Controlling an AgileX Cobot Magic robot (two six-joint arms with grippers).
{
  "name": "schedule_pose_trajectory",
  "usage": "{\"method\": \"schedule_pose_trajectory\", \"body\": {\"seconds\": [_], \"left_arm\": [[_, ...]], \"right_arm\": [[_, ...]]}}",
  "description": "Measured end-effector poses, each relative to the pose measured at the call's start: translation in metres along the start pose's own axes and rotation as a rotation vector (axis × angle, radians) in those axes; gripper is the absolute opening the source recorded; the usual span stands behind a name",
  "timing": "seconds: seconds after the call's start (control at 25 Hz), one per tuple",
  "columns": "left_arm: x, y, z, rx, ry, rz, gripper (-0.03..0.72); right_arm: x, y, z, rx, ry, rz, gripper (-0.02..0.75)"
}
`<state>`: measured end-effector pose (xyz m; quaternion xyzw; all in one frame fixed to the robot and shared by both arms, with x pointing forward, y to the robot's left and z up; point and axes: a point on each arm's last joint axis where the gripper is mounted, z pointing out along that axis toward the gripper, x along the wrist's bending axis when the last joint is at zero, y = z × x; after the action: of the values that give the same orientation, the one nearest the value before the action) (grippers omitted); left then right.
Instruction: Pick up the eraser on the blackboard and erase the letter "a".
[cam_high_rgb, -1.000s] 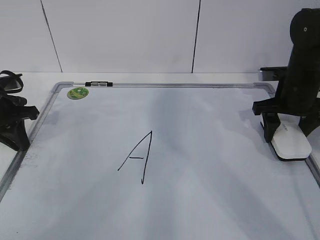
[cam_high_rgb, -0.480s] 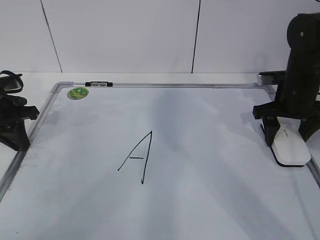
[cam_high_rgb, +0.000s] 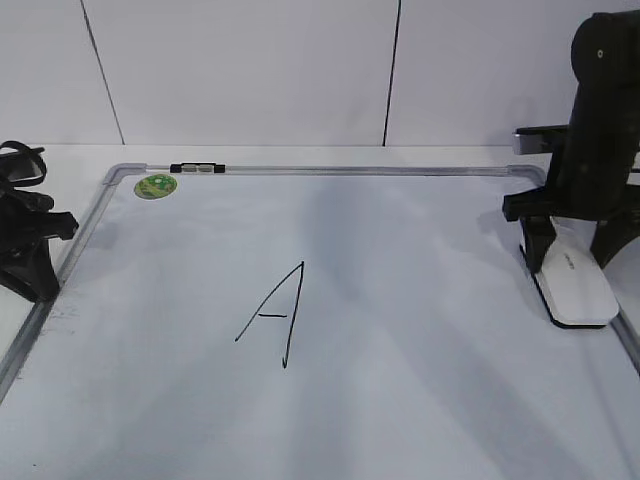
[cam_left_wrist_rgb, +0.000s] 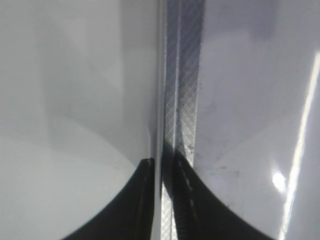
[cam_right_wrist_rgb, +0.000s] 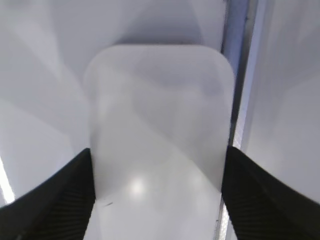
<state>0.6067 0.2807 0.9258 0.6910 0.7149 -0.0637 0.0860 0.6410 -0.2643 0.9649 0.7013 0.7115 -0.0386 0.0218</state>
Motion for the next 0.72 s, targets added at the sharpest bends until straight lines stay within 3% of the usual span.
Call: {"method": "schedule_pose_trajectory", "body": {"seconds": [0.52,0.72], "left_arm": [[0.000,0.000,0.000,0.000,0.000,0.000,0.130],[0.001,0.000,-0.001,0.004,0.013,0.011,0.242]], "right_arm": [[-0.006,-0.004,-0.049,-0.139,0.001,0.008,0.598],[-0.012,-0.025,-0.101,-0.267,0.013,0.020,0.597]]}}
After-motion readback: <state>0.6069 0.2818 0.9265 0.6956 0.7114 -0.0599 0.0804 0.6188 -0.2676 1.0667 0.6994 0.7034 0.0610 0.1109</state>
